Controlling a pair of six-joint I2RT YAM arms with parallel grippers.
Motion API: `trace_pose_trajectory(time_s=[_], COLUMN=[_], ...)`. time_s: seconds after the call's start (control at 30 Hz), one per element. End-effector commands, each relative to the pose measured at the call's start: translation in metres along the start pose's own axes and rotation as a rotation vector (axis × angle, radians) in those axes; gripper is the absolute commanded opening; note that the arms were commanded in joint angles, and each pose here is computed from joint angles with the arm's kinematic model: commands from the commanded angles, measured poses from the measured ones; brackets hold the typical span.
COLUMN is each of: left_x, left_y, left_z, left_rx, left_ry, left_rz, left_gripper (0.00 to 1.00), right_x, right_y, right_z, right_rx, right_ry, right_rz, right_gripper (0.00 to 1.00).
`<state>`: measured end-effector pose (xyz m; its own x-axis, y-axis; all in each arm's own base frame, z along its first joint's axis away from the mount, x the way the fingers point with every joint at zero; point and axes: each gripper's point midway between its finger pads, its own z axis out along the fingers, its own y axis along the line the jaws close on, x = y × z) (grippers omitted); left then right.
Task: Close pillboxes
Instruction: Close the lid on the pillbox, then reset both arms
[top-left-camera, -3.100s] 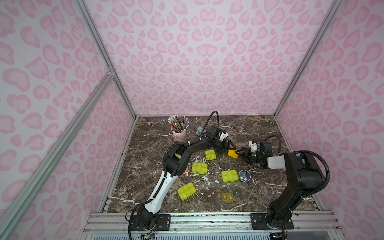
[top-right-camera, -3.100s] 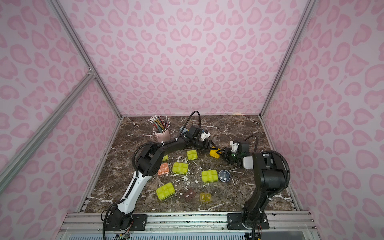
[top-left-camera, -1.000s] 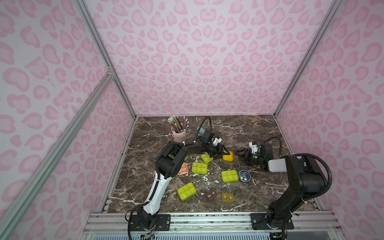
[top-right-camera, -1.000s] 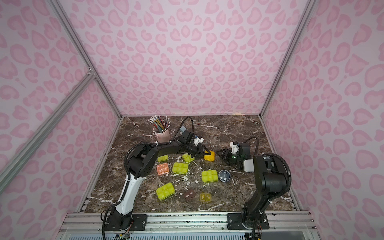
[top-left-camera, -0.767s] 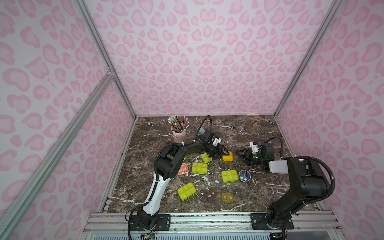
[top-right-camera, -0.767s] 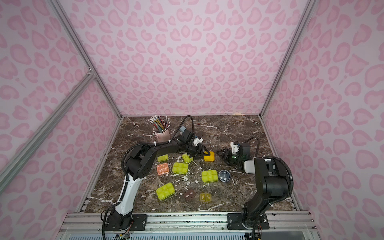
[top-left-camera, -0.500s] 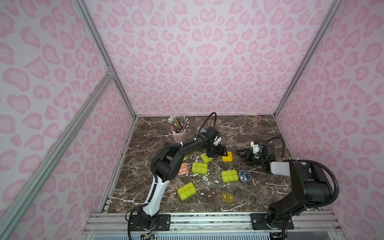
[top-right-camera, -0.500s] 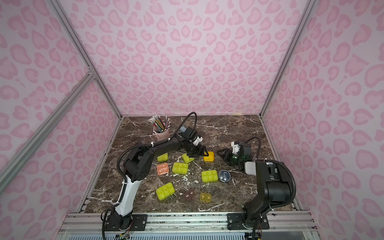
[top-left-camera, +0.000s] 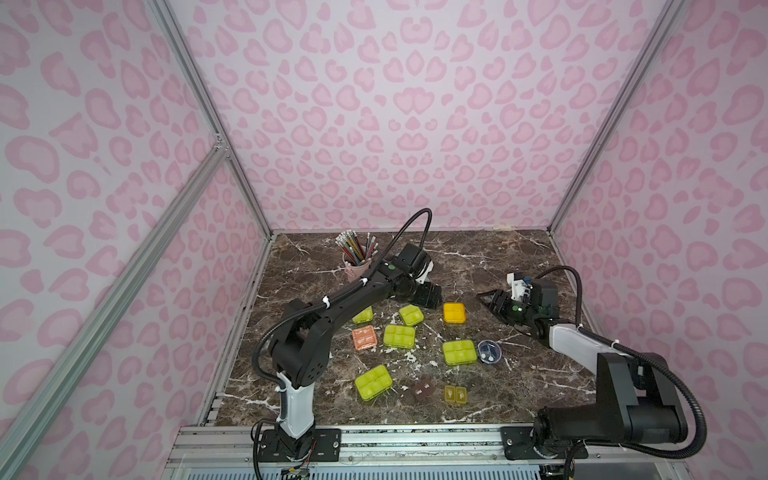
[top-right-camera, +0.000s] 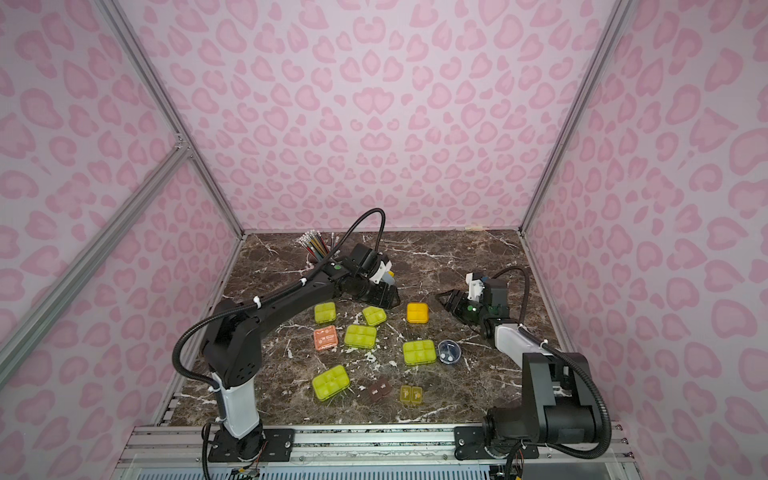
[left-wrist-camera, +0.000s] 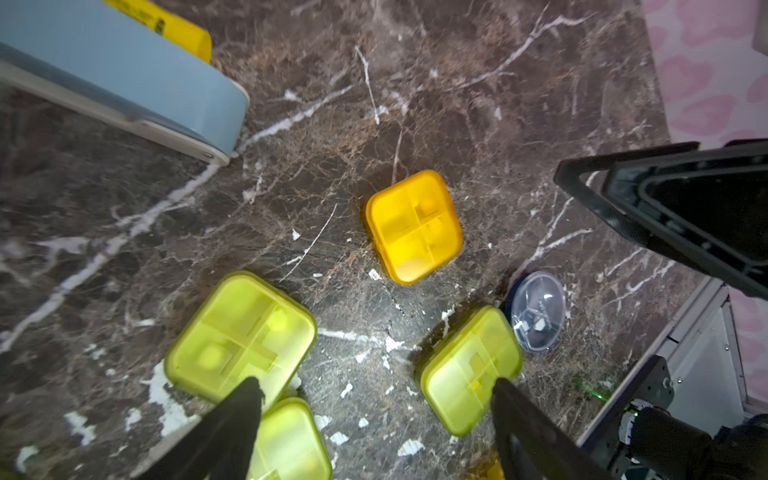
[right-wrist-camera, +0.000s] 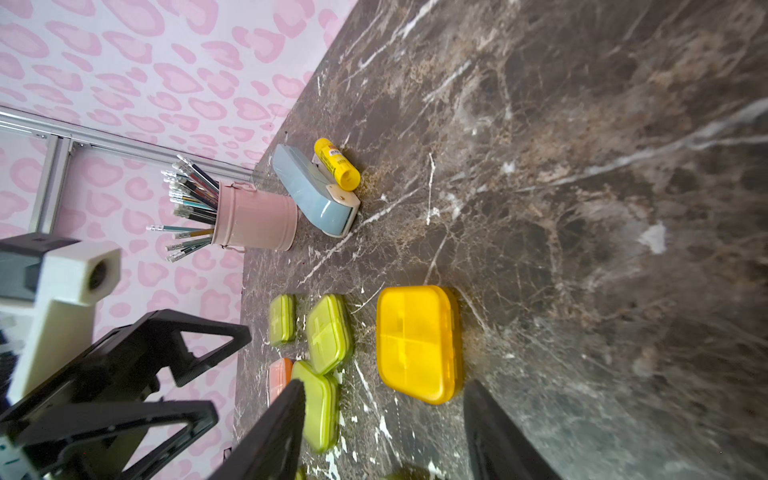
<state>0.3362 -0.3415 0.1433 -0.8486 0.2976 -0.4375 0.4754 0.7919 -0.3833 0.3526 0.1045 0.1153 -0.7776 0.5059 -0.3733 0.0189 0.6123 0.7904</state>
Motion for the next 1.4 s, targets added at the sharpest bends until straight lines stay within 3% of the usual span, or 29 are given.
trace_pose_trajectory(time_s=[0.0,0.57,0.77,1.13,1.37], left_x=[-0.012,0.021,0.036,0.055,0.062], left_y=[-0.009,-0.002,0.013,0.051,0.067], left_z=[-0.026,-0.169,-0.186,-0.206,-0.221], left_rx=[0.019,-0.085,-0.152,-0.307,-0.388], left_ry=[-0.107,-0.417,-0.449,-0.523,-0.602], left_rz=[0.079,0.160,0.145,0.049,0.035], left_gripper=[0.88,0.90,0.90,0.90,0.89], right_x=[-0.001,-0.017,-0.023,-0.035,-0.034], right_y=[-0.001,0.058,0.072,0.086,0.083], right_z=[-0.008,-0.056,-0.070,-0.080,-0.073], right_rx=[0.063,0.105,0.092,0.118,0.136], right_ry=[-0.012,-0.159,-0.213,-0.280,-0.263], right_rz=[-0.034,-0.225,-0.264,-0.359,-0.385], right_gripper=[0.63,0.67,0.70,0.97,0.97])
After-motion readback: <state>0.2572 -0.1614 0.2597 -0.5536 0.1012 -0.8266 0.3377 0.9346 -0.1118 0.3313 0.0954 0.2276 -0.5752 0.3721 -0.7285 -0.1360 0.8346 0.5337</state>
